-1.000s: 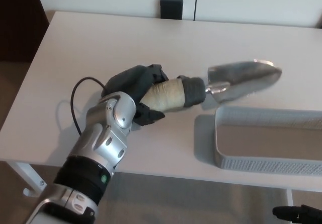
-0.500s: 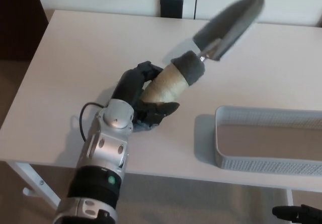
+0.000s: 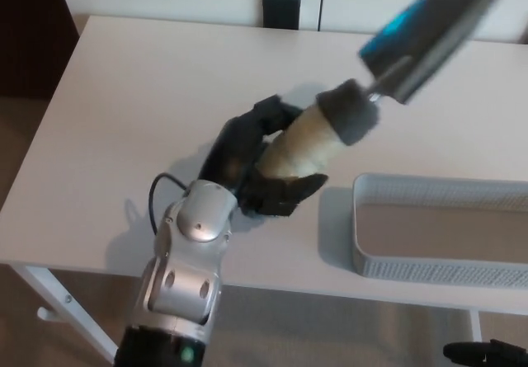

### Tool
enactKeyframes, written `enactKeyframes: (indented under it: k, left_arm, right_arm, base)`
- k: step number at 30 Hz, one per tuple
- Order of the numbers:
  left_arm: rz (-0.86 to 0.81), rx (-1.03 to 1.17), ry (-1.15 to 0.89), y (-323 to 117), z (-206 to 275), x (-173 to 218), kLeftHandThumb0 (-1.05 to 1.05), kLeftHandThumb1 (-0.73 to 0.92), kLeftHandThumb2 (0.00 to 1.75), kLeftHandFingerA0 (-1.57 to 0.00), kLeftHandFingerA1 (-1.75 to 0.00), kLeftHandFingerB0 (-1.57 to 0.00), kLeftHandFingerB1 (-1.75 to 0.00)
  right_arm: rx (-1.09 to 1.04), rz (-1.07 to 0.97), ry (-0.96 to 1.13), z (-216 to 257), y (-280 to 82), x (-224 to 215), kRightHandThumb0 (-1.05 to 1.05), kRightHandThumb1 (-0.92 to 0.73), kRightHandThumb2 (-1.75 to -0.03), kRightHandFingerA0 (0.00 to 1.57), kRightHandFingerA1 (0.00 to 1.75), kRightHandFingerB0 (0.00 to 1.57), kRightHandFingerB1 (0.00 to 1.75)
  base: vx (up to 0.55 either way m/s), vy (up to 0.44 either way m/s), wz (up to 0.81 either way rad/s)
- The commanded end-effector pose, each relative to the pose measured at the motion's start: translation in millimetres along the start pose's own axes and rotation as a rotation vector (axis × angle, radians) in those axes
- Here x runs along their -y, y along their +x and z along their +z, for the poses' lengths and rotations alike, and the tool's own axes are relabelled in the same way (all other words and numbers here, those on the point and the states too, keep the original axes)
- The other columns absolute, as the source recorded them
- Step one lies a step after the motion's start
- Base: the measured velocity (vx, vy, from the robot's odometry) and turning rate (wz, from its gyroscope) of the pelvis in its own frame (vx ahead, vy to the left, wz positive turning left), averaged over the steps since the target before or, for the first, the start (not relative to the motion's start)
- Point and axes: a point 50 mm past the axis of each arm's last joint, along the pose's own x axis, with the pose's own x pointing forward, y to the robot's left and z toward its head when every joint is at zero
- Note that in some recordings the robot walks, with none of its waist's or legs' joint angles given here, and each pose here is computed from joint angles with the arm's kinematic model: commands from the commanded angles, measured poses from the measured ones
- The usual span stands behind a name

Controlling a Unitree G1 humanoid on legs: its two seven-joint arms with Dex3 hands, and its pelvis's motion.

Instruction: The robot walks towards a desk on which a shovel is kept on the left hand side and a container is kept on the right hand side. The robot picks up the shovel using its left hand and places it in the container.

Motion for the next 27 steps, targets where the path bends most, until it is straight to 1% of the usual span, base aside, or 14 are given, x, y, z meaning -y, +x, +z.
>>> enactKeyframes:
  k: [1, 4, 9, 10, 11, 12, 15, 16, 20, 21, 23, 24, 25, 27]
  left_arm:
    - [-0.169, 0.144, 0.140, -22.1, 26.3, 22.2, -0.17, 0.46, 1.14, -0.85, -1.61, -0.83, -1.36]
    - [-0.179, 0.181, 0.184, -25.4, 32.9, 20.9, -0.17, 0.40, 1.22, -0.84, -1.55, -0.82, -1.32]
    - [-0.196, 0.175, 0.229, -23.8, 38.4, 15.5, -0.21, 0.40, 1.21, -0.87, -1.51, -0.82, -1.29]
    - [-0.187, 0.179, 0.262, -22.7, 41.4, 12.8, -0.21, 0.36, 1.20, -0.90, -1.48, -0.84, -1.25]
    - [-0.177, 0.184, 0.285, -22.2, 42.8, 10.9, -0.17, 0.33, 1.19, -0.89, -1.52, -0.87, -1.28]
    - [-0.174, 0.183, 0.297, -22.1, 43.3, 10.3, -0.18, 0.32, 1.20, -0.88, -1.58, -0.86, -1.31]
    - [-0.165, 0.173, 0.324, -21.9, 45.3, 7.7, -0.20, 0.34, 1.16, -0.88, -1.58, -0.87, -1.30]
    - [-0.169, 0.165, 0.340, -21.5, 44.2, 5.6, -0.23, 0.36, 1.15, -0.84, -1.63, -0.84, -1.32]
    - [-0.163, 0.151, 0.354, -19.3, 43.4, 0.2, -0.18, 0.42, 1.12, -0.88, -1.59, -0.84, -1.21]
    - [-0.146, 0.144, 0.399, -18.4, 43.4, -3.8, -0.28, 0.58, 0.83, -0.83, -1.56, -0.86, -0.94]
    - [-0.138, 0.133, 0.432, -17.7, 43.8, -6.4, -0.28, 0.58, 0.83, -0.83, -1.56, -0.86, -0.94]
    - [-0.126, 0.128, 0.465, -16.7, 44.1, -8.8, -0.30, 0.59, 0.80, -0.84, -1.45, -0.86, -0.90]
    - [-0.114, 0.108, 0.516, -15.4, 44.4, -11.6, -0.34, 0.65, 0.74, -0.81, -1.51, -0.83, -1.10]
    - [-0.080, 0.087, 0.599, -12.1, 44.2, -15.5, -0.30, 0.66, 0.73, -0.91, -1.51, -0.86, -0.93]
  right_arm:
    - [-0.047, 0.011, -0.031, -5.6, -5.8, 5.2, -0.24, -0.58, -0.57, 0.73, 0.53, 0.57, 0.48]
    - [-0.045, 0.017, -0.036, -5.9, -6.2, 4.7, -0.24, -0.57, -0.57, 0.73, 0.54, 0.56, 0.48]
    - [-0.046, 0.010, -0.040, -6.8, -6.6, 4.3, -0.26, -0.56, -0.56, 0.74, 0.54, 0.58, 0.48]
    - [-0.046, 0.008, -0.033, -7.0, -6.3, 4.1, -0.25, -0.56, -0.56, 0.75, 0.54, 0.58, 0.49]
    - [-0.045, 0.007, -0.035, -6.8, -5.7, 4.1, -0.25, -0.56, -0.56, 0.74, 0.54, 0.58, 0.48]
    - [-0.045, 0.007, -0.036, -6.7, -5.6, 4.0, -0.25, -0.56, -0.56, 0.75, 0.54, 0.58, 0.48]
    - [-0.041, 0.009, -0.030, -5.5, -4.9, 3.6, -0.24, -0.57, -0.57, 0.74, 0.55, 0.57, 0.49]
    - [-0.037, 0.013, -0.031, -5.7, -4.7, 3.6, -0.24, -0.57, -0.57, 0.74, 0.55, 0.58, 0.49]
    - [-0.033, 0.015, -0.038, -3.7, -3.8, 4.7, -0.24, -0.57, -0.57, 0.74, 0.54, 0.58, 0.49]
    - [-0.036, 0.012, -0.032, -3.9, -3.8, 4.5, -0.25, -0.58, -0.57, 0.73, 0.54, 0.58, 0.49]
    - [-0.038, 0.011, -0.029, -4.2, -3.7, 4.5, -0.25, -0.58, -0.57, 0.73, 0.54, 0.58, 0.49]
    - [-0.037, 0.011, -0.025, -4.2, -3.8, 4.4, -0.25, -0.57, -0.57, 0.74, 0.54, 0.59, 0.49]
    - [-0.040, 0.013, -0.022, -4.5, -3.8, 4.6, -0.25, -0.58, -0.57, 0.74, 0.54, 0.59, 0.49]
    - [-0.043, 0.016, -0.024, -3.9, -4.3, 4.4, -0.26, -0.58, -0.57, 0.73, 0.54, 0.57, 0.49]
  base:
    - [0.00, 0.000, 0.00]
    - [0.00, 0.000, 0.00]
    - [0.00, 0.000, 0.00]
    - [0.00, 0.000, 0.00]
    - [0.00, 0.000, 0.00]
    - [0.00, 0.000, 0.00]
    - [0.00, 0.000, 0.00]
    - [0.00, 0.000, 0.00]
    - [0.00, 0.000, 0.00]
    - [0.00, 0.000, 0.00]
    - [0.00, 0.000, 0.00]
    - [0.00, 0.000, 0.00]
    - [0.00, 0.000, 0.00]
    - [0.00, 0.000, 0.00]
